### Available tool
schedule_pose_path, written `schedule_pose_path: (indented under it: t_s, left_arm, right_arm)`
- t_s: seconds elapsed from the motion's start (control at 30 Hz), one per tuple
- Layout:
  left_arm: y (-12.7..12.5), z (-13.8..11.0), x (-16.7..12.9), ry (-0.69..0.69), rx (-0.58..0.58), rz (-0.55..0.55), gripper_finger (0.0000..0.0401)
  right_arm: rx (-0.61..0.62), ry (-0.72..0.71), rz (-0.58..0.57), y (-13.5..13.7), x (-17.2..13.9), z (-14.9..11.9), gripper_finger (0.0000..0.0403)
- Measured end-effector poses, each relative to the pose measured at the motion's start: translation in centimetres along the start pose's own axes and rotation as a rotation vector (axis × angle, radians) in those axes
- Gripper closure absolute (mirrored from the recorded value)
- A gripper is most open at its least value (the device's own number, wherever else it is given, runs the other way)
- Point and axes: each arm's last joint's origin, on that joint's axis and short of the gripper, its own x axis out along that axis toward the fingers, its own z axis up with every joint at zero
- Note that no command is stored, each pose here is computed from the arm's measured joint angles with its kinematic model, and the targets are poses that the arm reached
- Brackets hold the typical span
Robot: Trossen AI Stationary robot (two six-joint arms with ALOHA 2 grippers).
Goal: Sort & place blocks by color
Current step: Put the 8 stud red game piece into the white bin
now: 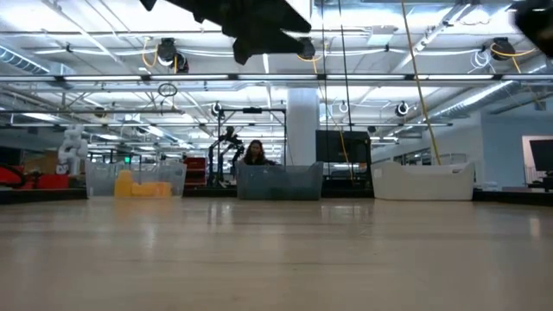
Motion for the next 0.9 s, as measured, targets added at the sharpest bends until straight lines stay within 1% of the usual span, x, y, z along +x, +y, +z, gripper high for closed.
schedule_pose_path:
  t_s: [0.07, 0.17, 0.27, 0.4, 0.47, 0.57, 0.67, 0.73, 0.9]
  left_arm:
    - [-0.3, 0.2, -0.1, -0.013, 0.0, -0.009, 0.0201]
    - [-0.5, 0.0, -0.1, -0.002, -0.009, -0.015, 0.0201]
    - [-0.6, 0.0, -0.1, -0.006, -0.014, -0.016, 0.0201]
    - [-0.8, -0.1, -0.1, 0.005, -0.033, -0.019, 0.0201]
    - [-1.2, -0.2, -0.1, 0.011, -0.03, -0.028, 0.0201]
    - [-1.8, -0.4, -0.2, 0.028, -0.021, -0.044, 0.0201]
    - [-2.0, -0.5, -0.3, 0.03, -0.013, -0.051, 0.0201]
    - [-2.0, -0.5, -0.3, 0.03, -0.01, -0.049, 0.0201]
    - [-2.0, -0.5, -0.3, 0.029, -0.01, -0.041, 0.0201]
  right_arm:
    - [-0.025, 0.1, 0.017, 0.9, 0.9, 0.2, 0.0188]
    - [-0.044, 0.211, 0.037, 2.0, 1.8, 0.3, 0.0188]
    - [-0.07, 0.273, 0.05, 3.0, 2.1, 0.5, 0.0188]
    - [-0.057, 0.295, 0.054, 4.0, 1.7, 0.4, 0.0188]
    - [-0.04, 0.296, 0.058, 4.7, 1.6, 0.2, 0.0188]
    - [-0.048, 0.306, 0.064, 5.5, 1.8, -0.4, 0.0188]
    - [-0.079, 0.338, 0.05, 5.8, 2.3, -0.9, 0.0188]
    - [-0.111, 0.349, 0.016, 5.6, 2.8, -1.1, 0.0188]
    - [-0.196, 0.422, -0.019, 5.2, 3.7, -1.7, 0.0188]
